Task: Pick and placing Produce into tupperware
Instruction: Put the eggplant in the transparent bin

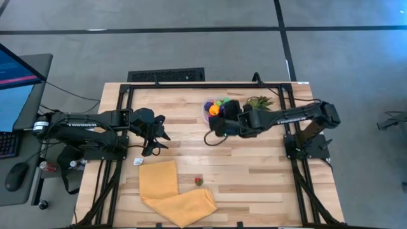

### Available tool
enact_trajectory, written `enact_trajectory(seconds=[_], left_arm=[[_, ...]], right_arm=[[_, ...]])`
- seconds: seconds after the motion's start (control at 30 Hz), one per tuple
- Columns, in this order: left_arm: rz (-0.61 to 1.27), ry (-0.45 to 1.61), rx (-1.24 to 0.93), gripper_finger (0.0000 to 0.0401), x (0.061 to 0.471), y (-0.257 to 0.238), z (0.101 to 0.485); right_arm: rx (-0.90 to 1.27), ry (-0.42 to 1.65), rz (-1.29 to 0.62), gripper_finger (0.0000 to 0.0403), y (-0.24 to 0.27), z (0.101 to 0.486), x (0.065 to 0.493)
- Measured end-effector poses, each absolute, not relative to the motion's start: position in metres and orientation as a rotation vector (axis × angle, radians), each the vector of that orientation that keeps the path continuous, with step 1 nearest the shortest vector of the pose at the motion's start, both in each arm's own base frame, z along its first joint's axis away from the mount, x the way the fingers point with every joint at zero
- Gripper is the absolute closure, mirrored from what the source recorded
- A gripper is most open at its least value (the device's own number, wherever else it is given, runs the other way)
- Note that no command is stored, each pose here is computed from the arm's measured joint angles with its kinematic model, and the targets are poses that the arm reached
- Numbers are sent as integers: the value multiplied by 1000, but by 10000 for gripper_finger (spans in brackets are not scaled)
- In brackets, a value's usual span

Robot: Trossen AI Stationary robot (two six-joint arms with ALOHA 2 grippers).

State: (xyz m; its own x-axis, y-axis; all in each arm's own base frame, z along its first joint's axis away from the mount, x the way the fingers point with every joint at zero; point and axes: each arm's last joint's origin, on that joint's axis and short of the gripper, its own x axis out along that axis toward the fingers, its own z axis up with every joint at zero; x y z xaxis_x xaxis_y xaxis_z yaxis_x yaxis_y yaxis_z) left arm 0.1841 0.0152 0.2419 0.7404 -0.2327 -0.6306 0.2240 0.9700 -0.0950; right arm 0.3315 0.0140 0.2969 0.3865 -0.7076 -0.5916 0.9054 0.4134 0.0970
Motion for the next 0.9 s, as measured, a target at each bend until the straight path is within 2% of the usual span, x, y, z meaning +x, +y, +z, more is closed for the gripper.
enact_trajectory(seconds=[0.13,0.33,0.5,0.9], left_arm=[[-251,693,-12,232,184,15,242],[-248,695,-18,232,184,15,242],[-238,698,-44,232,184,15,242],[-202,683,-59,232,186,16,243]], right_arm=[[454,522,-1046,227,-5,294,337],[523,526,-974,227,-28,265,343],[530,532,-1007,227,-40,245,338],[516,564,-988,228,-84,245,335]])
